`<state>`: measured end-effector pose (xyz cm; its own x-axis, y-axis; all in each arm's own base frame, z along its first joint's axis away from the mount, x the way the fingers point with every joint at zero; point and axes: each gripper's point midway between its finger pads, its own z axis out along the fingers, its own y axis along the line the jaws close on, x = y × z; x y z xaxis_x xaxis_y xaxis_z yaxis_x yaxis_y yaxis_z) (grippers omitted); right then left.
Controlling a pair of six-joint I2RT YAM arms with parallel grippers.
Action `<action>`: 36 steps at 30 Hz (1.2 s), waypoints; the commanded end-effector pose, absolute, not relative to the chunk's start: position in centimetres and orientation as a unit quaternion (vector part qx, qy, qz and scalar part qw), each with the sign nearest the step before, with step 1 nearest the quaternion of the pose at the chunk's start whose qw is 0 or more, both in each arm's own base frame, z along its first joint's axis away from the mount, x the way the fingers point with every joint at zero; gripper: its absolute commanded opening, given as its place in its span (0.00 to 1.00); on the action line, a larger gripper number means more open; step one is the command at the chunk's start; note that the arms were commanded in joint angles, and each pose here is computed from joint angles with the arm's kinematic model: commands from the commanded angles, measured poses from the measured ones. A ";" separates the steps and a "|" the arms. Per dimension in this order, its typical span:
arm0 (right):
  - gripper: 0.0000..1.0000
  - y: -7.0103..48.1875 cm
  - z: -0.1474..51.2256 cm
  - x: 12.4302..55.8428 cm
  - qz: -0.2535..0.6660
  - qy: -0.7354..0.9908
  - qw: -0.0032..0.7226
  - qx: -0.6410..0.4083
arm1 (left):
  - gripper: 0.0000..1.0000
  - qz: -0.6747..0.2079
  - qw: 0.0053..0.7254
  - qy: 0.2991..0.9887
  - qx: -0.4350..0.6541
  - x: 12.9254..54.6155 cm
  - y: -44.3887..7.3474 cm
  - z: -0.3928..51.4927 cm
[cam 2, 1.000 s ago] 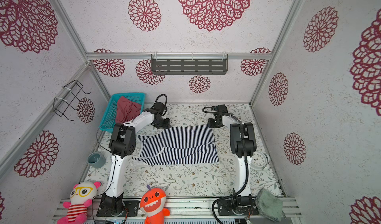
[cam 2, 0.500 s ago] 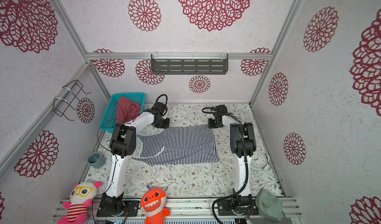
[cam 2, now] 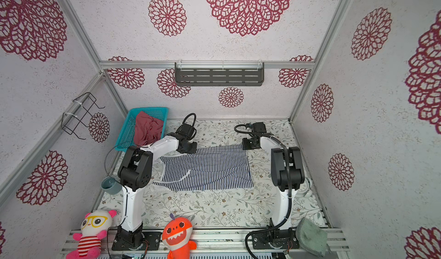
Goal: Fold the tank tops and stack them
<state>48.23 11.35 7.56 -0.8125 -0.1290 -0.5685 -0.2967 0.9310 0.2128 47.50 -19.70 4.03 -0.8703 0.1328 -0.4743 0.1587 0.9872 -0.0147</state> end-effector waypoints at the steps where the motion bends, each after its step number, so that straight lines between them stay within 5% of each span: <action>1: 0.00 11.5 10.9 47.5 0.132 0.922 0.335 -0.144 | 0.00 -0.016 0.298 0.953 0.048 47.6 -19.4 6.8; 9: 0.00 11.5 12.6 43.4 0.107 0.910 0.363 -0.167 | 0.00 -0.011 0.343 0.939 0.023 43.9 -19.2 10.1; 23: 0.00 10.8 10.3 35.4 0.135 0.914 0.358 -0.132 | 0.00 -0.029 0.354 0.927 -0.123 32.7 -19.0 5.3; 24: 0.07 10.9 10.3 34.8 0.147 0.913 0.360 -0.123 | 0.05 -0.019 0.364 0.921 -0.137 32.2 -18.5 5.6; 27: 0.48 11.2 10.7 33.2 0.178 0.905 0.373 -0.098 | 0.45 -0.010 0.390 0.908 -0.152 31.5 -17.1 7.5; 28: 0.54 11.2 10.9 32.9 0.182 0.903 0.376 -0.096 | 0.54 -0.010 0.400 0.904 -0.151 31.5 -16.8 8.6; 31: 0.60 10.5 12.0 33.0 0.167 0.906 0.378 -0.089 | 0.67 -0.020 0.413 0.899 -0.146 31.4 -16.1 11.5; 36: 0.50 9.4 12.0 33.9 0.131 0.936 0.325 -0.042 | 0.62 -0.050 0.372 0.918 -0.130 31.8 -16.1 12.0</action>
<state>33.42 10.12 11.60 -0.7460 -0.0506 -0.6640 -0.2538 0.9434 0.2133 31.94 -16.45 12.68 -0.6397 -0.2929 -0.7106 -0.2092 0.9560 -0.2057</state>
